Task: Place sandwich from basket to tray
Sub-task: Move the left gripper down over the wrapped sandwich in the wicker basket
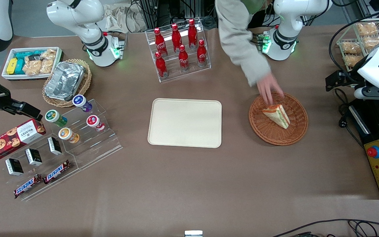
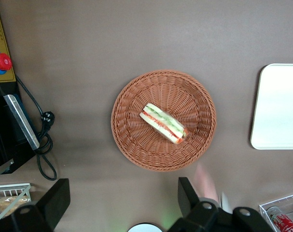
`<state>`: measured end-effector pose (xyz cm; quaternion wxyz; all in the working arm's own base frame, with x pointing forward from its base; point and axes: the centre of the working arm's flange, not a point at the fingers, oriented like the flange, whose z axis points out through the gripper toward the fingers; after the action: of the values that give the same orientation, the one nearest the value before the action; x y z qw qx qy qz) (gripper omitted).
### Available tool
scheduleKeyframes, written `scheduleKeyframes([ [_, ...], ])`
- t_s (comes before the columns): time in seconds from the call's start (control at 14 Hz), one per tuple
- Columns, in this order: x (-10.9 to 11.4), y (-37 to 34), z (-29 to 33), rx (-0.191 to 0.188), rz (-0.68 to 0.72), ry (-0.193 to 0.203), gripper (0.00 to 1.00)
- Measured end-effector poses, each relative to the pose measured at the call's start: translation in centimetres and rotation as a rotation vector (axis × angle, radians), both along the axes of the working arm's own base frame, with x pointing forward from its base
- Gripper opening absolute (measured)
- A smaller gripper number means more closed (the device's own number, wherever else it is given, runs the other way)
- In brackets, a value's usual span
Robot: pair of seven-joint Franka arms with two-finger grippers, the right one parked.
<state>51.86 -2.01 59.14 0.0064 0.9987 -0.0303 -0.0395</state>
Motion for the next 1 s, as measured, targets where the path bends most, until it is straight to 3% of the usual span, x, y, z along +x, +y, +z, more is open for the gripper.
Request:
scheduleKeyframes([
  [0.36, 0.0, 0.0, -0.2, 0.0, 0.0, 0.005, 1.0],
  [0.71, -0.6, 0.1, -4.6, 0.003, 0.006, 0.075, 1.0],
  [0.86, -1.3, -0.1, -7.4, 0.006, 0.028, 0.043, 1.0],
  [1.0, -3.2, -0.6, -11.1, 0.013, 0.064, -0.014, 1.0],
])
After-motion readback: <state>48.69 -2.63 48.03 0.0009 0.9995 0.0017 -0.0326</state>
